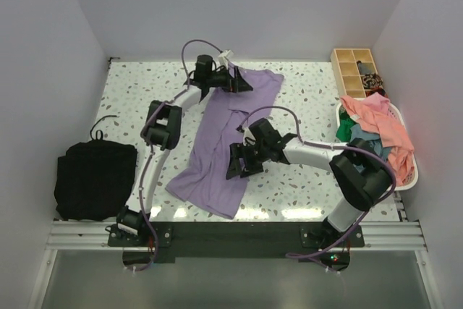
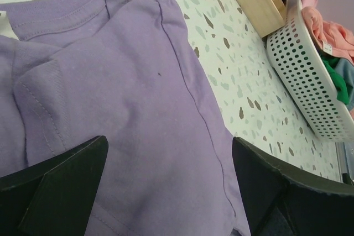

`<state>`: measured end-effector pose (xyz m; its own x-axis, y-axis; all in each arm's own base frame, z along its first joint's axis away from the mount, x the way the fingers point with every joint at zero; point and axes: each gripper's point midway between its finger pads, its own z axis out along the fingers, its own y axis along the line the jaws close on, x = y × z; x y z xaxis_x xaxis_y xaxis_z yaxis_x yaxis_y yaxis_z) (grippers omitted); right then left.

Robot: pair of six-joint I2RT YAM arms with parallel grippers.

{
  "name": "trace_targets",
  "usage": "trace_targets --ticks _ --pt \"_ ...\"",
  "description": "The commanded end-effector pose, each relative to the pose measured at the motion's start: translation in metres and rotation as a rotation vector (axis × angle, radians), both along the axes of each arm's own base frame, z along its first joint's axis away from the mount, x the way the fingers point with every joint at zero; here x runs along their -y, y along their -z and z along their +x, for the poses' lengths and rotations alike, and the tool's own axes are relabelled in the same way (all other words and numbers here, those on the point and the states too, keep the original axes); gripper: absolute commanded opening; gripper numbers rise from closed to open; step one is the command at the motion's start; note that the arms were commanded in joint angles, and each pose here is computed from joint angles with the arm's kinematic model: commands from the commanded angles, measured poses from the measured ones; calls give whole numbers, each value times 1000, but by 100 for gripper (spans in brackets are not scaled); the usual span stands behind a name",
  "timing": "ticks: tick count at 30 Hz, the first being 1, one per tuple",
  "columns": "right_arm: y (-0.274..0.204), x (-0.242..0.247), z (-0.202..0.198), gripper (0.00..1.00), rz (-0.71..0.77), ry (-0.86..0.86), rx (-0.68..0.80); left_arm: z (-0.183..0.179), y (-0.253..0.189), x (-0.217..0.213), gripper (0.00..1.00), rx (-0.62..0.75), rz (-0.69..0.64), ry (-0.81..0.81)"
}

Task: Fold and stack the t-shirts
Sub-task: Rotate the tshirt 100 degrees

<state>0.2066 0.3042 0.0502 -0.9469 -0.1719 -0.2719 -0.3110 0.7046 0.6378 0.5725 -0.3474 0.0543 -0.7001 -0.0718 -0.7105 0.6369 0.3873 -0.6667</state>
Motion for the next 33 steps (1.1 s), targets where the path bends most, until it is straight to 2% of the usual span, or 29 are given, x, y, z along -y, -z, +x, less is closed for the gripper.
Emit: trace_targets --ticks 1,3,5,6,10,15,20,23,28,31,33 --pt "-7 -25 -18 75 73 -54 -28 26 32 -44 100 -58 39 -116" --pt "1 -29 -31 75 59 -81 -63 31 30 -50 100 -56 34 -132" --pt "18 -22 -32 75 -24 -51 -55 37 26 -58 100 -45 32 -152" --pt "34 -11 -37 75 -101 -33 -98 39 24 -61 100 -45 33 -159" --pt "70 39 -32 75 -383 89 -76 47 30 -84 100 -59 71 -219" --pt "80 91 -36 76 -613 184 -52 57 21 -127 100 -31 142 -325" --pt "78 122 -41 77 -724 249 -26 58 6 -157 100 -16 190 -419" --pt "77 121 -40 77 -703 246 -15 60 -3 -161 100 3 192 -433" --pt "46 93 -26 75 -536 186 80 61 -23 -155 100 34 154 -414" --pt "-7 88 0 76 -443 249 252 57 -60 -154 100 107 138 -414" --pt "-46 84 16 77 -378 287 356 53 -113 -155 100 209 117 -432"
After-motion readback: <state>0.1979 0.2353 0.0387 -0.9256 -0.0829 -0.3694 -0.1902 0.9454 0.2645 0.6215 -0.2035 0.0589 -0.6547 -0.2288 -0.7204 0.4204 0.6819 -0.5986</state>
